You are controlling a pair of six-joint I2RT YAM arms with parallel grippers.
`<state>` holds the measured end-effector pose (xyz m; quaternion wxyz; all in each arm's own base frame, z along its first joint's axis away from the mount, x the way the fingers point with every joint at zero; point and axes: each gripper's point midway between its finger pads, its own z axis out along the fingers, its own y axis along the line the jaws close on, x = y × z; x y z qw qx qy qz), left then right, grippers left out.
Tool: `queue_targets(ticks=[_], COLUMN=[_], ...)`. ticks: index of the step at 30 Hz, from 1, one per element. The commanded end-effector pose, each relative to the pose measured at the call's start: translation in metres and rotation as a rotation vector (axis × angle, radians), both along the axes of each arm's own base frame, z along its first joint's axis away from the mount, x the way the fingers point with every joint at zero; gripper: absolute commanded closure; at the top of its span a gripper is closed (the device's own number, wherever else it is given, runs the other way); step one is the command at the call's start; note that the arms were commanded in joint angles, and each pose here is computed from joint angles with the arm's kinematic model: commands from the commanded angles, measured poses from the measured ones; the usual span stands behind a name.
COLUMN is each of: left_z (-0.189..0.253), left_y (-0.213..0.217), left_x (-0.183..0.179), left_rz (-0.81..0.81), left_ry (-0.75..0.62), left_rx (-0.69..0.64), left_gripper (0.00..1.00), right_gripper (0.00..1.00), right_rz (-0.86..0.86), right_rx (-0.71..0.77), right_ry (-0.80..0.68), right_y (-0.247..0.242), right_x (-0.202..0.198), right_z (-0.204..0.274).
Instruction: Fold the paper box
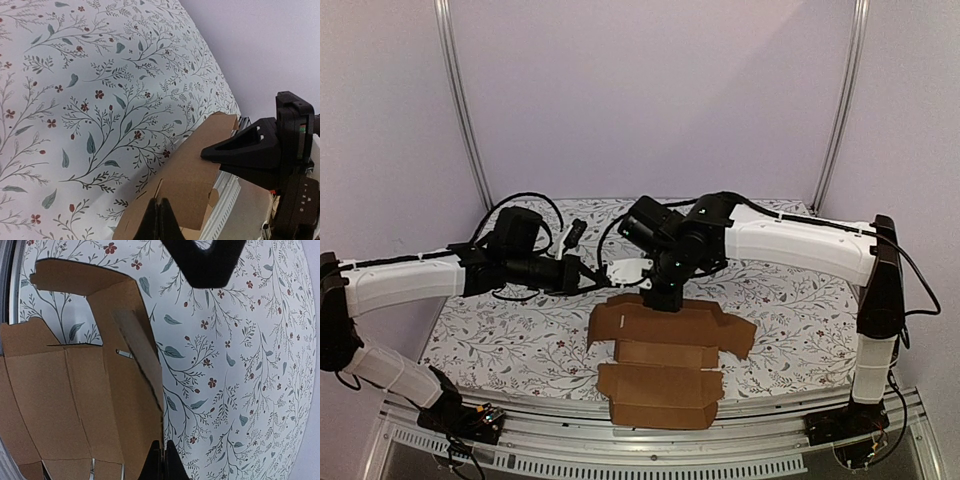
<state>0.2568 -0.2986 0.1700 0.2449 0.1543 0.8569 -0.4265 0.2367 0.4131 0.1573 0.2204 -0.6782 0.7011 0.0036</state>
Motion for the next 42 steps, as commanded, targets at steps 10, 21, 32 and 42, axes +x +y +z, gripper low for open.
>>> queue_targets(ticks=[10,21,32,42], left_z=[-0.001,-0.007,-0.016,-0.02], left_y=[-0.024,-0.034,-0.039,-0.037], left_x=[-0.017,-0.024,-0.027,-0.02], left_rz=[-0.104,-0.127,-0.11,-0.062], left_ry=[0.021,0.038,0.046,0.051], left_rx=[-0.038,-0.029,0.001,0.016], left_gripper=[1.0,1.0,1.0,1.0], right_gripper=[1.0,1.0,1.0,1.0], right_rz=[-0.103,-0.171,-0.246,-0.29], right_rx=[0.039,0.148,0.291,0.4], right_ry=[-0.054,-0.074,-0.053,-0.012], right_y=[0.011,0.014,0.02,0.019], right_x=[0.018,0.021,0.02,0.011], right_z=[-0.006,0.005,0.014,0.014])
